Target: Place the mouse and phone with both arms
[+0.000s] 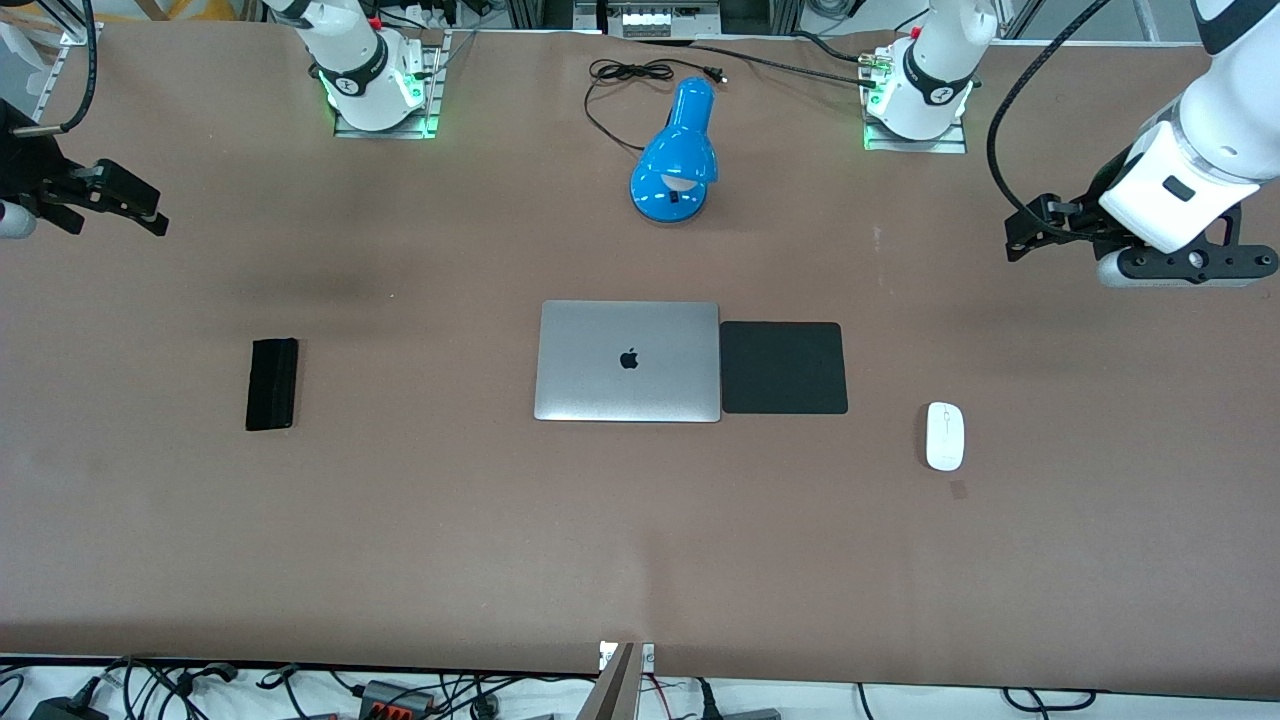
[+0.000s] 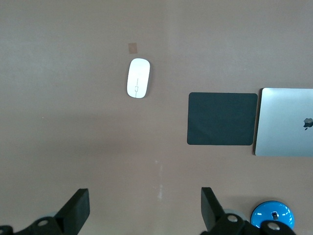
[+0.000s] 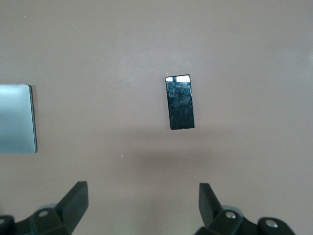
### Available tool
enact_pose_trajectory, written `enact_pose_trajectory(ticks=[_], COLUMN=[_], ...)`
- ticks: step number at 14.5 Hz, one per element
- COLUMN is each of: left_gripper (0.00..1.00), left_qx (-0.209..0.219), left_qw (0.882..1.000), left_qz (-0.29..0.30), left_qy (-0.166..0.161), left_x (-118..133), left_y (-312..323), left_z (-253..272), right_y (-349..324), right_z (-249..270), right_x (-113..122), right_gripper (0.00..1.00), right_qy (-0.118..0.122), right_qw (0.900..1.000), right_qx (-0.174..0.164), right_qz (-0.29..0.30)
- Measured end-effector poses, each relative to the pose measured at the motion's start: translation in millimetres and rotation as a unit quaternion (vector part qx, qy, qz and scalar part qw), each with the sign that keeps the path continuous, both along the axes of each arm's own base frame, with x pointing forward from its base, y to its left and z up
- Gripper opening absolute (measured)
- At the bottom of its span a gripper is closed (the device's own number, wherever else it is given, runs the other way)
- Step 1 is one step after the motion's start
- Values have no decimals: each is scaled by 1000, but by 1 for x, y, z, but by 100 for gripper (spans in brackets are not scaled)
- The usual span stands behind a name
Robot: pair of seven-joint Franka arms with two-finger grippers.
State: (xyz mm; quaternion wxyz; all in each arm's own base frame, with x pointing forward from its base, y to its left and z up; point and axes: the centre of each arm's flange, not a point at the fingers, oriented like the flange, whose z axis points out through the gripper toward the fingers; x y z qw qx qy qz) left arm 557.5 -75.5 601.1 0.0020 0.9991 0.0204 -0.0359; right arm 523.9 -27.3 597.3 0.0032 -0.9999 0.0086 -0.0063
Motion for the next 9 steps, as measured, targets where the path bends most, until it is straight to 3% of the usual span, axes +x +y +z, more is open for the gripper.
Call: enact_pose_trajectory(ticks=[9], left_gripper=[100], left_qx=[0], left_qw=[1000], left_qz=[3], left_qy=[2], left_x=[0], left_y=[4], left_z=[-1], right_y=[1], right_z=[-3], right_x=[1], right_gripper=[100], right_qy=[3], right_qw=[1000], right_qx=[0], right_qz=[1])
